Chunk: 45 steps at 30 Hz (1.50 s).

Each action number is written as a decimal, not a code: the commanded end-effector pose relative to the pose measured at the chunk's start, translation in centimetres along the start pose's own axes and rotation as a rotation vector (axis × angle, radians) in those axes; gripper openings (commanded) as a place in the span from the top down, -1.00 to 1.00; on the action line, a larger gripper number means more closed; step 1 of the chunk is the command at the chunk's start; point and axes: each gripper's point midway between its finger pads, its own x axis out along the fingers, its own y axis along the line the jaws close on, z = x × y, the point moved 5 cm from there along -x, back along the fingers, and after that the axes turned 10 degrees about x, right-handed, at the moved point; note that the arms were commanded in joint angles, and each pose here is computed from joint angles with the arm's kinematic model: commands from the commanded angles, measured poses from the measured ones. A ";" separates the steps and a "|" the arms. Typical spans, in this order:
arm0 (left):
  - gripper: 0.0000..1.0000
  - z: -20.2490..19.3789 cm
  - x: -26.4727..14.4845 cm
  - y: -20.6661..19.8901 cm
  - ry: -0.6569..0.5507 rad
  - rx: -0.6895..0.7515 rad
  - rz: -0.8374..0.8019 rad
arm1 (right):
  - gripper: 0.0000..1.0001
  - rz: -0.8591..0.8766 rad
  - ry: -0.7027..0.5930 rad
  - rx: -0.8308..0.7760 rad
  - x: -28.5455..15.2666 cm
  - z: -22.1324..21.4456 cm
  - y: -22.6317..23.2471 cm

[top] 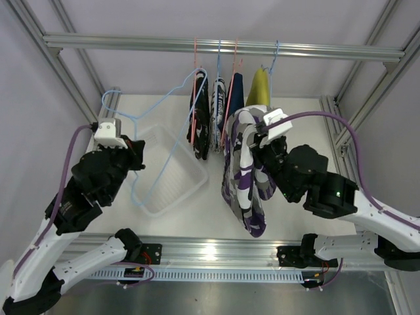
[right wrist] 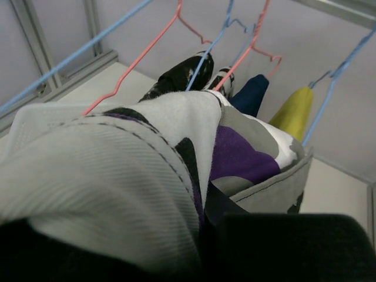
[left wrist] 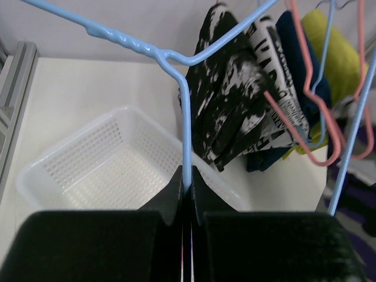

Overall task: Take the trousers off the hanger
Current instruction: Place the trousers in the bin.

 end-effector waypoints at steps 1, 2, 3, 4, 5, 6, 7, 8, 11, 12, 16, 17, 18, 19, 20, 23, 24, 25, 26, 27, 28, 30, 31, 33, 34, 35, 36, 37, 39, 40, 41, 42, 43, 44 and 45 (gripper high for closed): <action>0.99 3.2 -1.0 0.5 -0.082 -0.018 -0.004 | 1.00 0.085 -0.102 0.174 0.7 2.5 2.3; 0.99 3.7 -1.3 0.7 -0.094 -0.017 -0.003 | 1.00 0.093 -0.105 0.180 1.0 2.4 2.7; 0.99 4.0 -1.4 0.7 -0.104 -0.019 -0.003 | 1.00 0.097 -0.098 0.177 1.5 2.1 3.3; 0.99 4.4 -1.5 0.8 -0.114 -0.023 0.001 | 1.00 0.111 -0.096 0.177 1.7 2.1 3.8; 0.99 4.5 -1.5 1.0 -0.117 -0.024 0.013 | 1.00 0.120 -0.096 0.178 2.0 2.0 4.2; 0.99 4.7 -1.6 1.1 -0.125 -0.028 0.017 | 1.00 0.124 -0.092 0.171 2.5 1.9 4.8; 0.99 4.8 -1.6 1.1 -0.129 -0.029 0.017 | 1.00 0.127 -0.093 0.169 2.7 1.9 5.1; 0.99 4.8 -1.6 1.1 -0.133 -0.024 0.019 | 1.00 0.133 -0.093 0.167 3.0 1.9 5.5; 0.99 5.1 -1.6 1.5 -0.149 -0.015 0.041 | 1.00 0.147 -0.095 0.159 4.0 2.0 6.7; 0.99 5.1 -1.6 1.5 -0.151 -0.011 0.046 | 1.00 0.150 -0.098 0.156 4.3 2.1 7.0; 0.99 5.4 -1.6 1.9 -0.175 -0.007 0.069 | 1.00 0.160 -0.087 0.137 6.2 2.0 8.6; 0.99 5.3 -1.6 1.9 -0.174 -0.002 0.071 | 1.00 0.158 -0.101 0.147 6.5 2.7 8.6; 0.99 5.3 -1.7 2.0 -0.181 -0.004 0.071 | 1.00 0.165 -0.105 0.150 6.8 2.9 8.8; 0.99 4.8 -1.4 1.9 -0.172 0.005 0.073 | 1.00 0.169 -0.092 0.139 7.5 2.5 9.4; 0.99 5.0 -1.4 1.9 -0.182 -0.001 0.076 | 1.00 0.167 -0.109 0.151 7.8 3.5 9.3; 0.99 4.5 -1.2 2.0 -0.183 -0.003 0.085 | 1.00 0.177 -0.117 0.150 9.1 4.2 10.0; 0.99 4.4 -1.2 2.0 -0.186 -0.001 0.086 | 1.00 0.172 -0.116 0.147 9.6 4.2 10.0; 0.99 4.3 -1.2 2.1 -0.189 -0.003 0.091 | 1.00 0.180 -0.112 0.142 9.9 4.3 10.2; 0.99 3.9 -1.1 2.1 -0.186 0.003 0.093 | 1.00 0.181 -0.114 0.143 10.2 4.5 10.3; 0.99 3.9 -1.1 2.2 -0.193 -0.001 0.096 | 1.00 0.183 -0.113 0.140 10.8 4.8 10.5; 0.99 4.1 -1.1 2.2 -0.198 -0.003 0.097 | 1.00 0.184 -0.112 0.138 11.1 4.9 10.6; 0.99 3.9 -1.1 2.2 -0.202 -0.001 0.097 | 1.00 0.190 -0.111 0.135 11.7 5.1 11.1; 0.99 3.8 -1.1 2.3 -0.199 0.003 0.104 | 1.00 0.186 -0.112 0.131 12.0 5.1 11.0; 0.99 3.5 -1.1 2.6 -0.197 0.006 0.120 | 1.00 0.184 -0.105 0.128 12.5 4.6 11.1; 0.99 3.5 -1.2 2.7 -0.204 0.003 0.124 | 1.00 0.181 -0.095 0.131 13.0 3.9 11.1; 0.99 3.4 -1.2 2.9 -0.205 0.001 0.136 | 1.00 0.189 -0.086 0.131 13.3 3.4 11.2; 0.99 3.4 -1.5 3.1 -0.213 -0.005 0.141 | 1.00 0.187 -0.079 0.132 13.6 2.8 11.2; 0.99 3.3 -1.5 3.2 -0.213 -0.005 0.147 | 1.00 0.187 -0.070 0.142 14.1 2.1 11.4; 0.99 3.1 -1.7 3.6 -0.217 -0.011 0.165 | 1.00 0.186 -0.033 0.136 15.0 -0.1 11.4; 0.99 2.9 -1.6 3.7 -0.214 -0.006 0.178 | 1.00 0.194 -0.009 0.146 15.7 -1.6 11.6; 0.99 2.9 -1.7 3.8 -0.217 -0.007 0.179 | 1.00 0.187 0.003 0.153 16.2 -2.4 11.6; 0.99 2.8 -1.9 4.1 -0.220 -0.008 0.193 | 1.00 0.197 0.008 0.160 16.6 -3.1 11.8; 0.99 2.8 -2.0 4.2 -0.222 -0.009 0.199 | 1.00 0.200 0.020 0.161 16.9 -3.9 12.0; 0.99 2.6 -1.9 4.3 -0.218 -0.006 0.207 | 1.00 0.200 0.048 0.161 17.6 -5.5 12.3; 0.99 2.5 -1.9 4.5 -0.217 -0.007 0.221 | 1.00 0.209 0.063 0.159 18.0 -6.3 12.5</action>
